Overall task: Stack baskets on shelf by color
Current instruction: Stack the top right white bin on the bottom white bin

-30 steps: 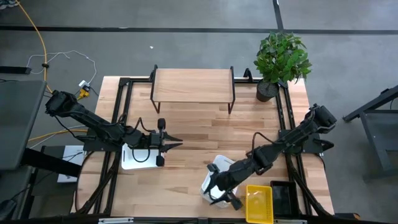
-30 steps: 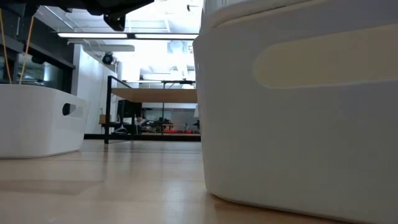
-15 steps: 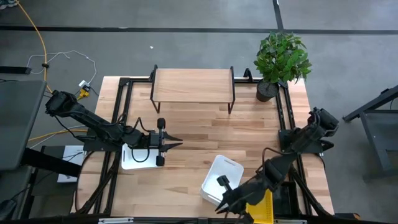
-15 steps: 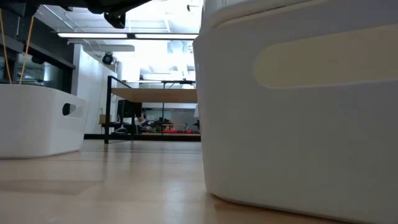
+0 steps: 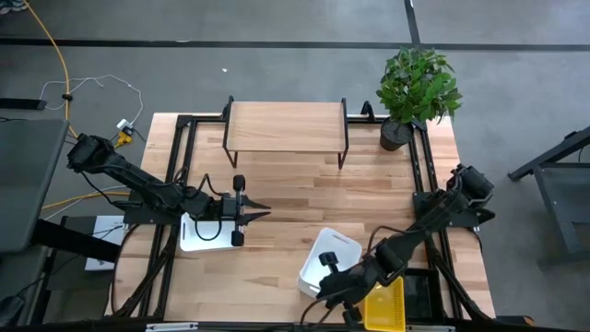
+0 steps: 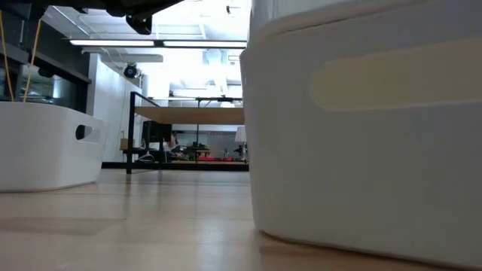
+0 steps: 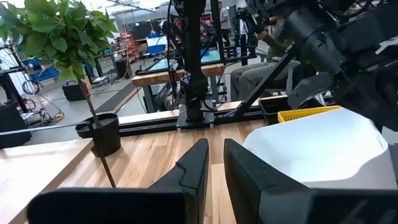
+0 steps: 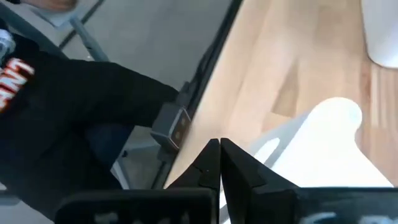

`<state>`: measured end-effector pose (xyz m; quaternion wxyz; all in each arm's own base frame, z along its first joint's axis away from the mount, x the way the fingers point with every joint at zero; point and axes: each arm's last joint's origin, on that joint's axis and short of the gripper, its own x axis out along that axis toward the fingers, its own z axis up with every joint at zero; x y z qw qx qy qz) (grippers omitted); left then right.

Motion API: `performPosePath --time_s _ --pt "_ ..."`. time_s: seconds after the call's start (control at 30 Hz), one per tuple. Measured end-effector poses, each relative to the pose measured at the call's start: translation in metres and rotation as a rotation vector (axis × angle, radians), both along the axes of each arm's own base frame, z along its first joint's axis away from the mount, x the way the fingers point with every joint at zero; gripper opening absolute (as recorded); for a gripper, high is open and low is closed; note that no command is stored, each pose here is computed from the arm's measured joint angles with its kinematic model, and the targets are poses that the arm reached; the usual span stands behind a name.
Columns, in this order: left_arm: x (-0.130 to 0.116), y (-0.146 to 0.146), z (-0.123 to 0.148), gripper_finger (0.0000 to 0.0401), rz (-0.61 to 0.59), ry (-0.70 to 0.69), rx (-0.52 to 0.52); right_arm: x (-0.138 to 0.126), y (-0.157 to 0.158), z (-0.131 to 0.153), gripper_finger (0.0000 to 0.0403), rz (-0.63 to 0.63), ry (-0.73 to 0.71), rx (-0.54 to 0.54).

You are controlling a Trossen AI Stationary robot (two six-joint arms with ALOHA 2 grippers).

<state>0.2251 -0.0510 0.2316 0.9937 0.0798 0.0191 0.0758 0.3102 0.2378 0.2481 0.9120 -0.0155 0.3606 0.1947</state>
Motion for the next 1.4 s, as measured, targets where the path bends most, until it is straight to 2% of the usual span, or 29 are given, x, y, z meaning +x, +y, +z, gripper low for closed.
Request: performPosePath --time_s 0.67,0.73,0.83,0.93,1.07,1.27,1.4 --pt "0.000 0.000 0.000 0.0042 0.000 0.001 0.000 -0.003 -0.015 -0.009 0.0000 -0.086 0.137 -0.063" --pt "0.000 0.000 0.000 0.0042 0.000 0.001 0.000 -0.004 -0.018 -0.013 0.0000 -0.096 0.167 -0.090" --pt "0.000 0.000 0.000 0.0042 0.000 0.000 -0.006 -0.009 -0.026 -0.030 0.0000 -0.124 0.290 -0.157" --pt "0.000 0.000 0.000 0.0042 -0.001 0.000 -0.008 -0.013 -0.031 -0.024 0.0000 -0.171 0.327 -0.149" --pt "0.000 0.000 0.000 0.0042 0.000 0.000 -0.008 -0.015 -0.035 -0.031 0.0000 -0.193 0.394 -0.168" --pt "0.000 0.000 0.000 0.0042 0.000 0.000 -0.008 -0.017 -0.032 -0.018 0.0000 -0.136 0.370 -0.091" --pt "0.000 0.000 0.000 0.0042 -0.001 0.000 -0.008 -0.029 -0.035 0.008 0.0000 -0.132 0.298 -0.078"
